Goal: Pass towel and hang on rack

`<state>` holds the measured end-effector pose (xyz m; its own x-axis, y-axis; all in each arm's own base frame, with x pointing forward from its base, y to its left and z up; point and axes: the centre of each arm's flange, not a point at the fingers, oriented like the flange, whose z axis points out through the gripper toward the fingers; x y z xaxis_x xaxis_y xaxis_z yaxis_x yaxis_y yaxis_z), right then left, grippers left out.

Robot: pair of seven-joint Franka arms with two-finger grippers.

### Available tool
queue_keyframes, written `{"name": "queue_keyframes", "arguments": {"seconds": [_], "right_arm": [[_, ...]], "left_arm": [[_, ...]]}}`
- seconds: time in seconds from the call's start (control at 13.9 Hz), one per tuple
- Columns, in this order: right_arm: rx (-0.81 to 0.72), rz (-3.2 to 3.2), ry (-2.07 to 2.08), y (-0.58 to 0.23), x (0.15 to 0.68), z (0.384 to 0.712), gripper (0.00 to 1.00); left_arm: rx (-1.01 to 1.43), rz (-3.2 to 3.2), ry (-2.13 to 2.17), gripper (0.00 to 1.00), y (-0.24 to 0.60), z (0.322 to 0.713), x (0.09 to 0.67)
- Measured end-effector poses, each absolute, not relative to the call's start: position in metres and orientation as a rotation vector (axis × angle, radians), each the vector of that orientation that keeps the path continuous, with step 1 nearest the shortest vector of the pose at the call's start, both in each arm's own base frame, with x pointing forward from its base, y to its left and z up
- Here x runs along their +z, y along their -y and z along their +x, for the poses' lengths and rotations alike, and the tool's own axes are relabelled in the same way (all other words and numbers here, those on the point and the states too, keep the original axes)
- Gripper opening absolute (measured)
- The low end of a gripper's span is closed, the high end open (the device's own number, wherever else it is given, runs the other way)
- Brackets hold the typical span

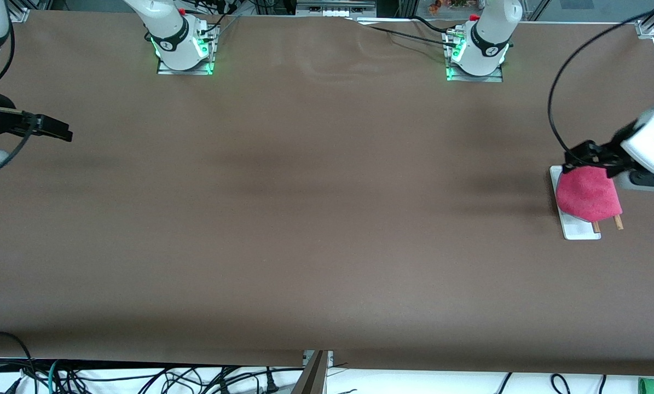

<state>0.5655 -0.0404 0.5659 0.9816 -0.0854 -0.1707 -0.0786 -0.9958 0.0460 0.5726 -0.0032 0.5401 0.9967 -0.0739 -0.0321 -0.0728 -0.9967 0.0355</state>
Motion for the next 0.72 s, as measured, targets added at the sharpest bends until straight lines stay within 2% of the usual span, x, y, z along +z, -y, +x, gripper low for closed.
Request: {"name": "queue_keyframes", "arguments": {"seconds": [0.29,0.72], "right_arm": [[-0.279,3.095,0.081,0.024,0.591,0.561,1.00],[-0.298,3.095,0.062,0.018,0.597,0.559,1.00]], "left_arm": [[-0.048,3.140,0.199,1.00,0.058,0.545,0.572],[-0.059,3.140,0.178,1.00,0.049,0.545,0.569]]}}
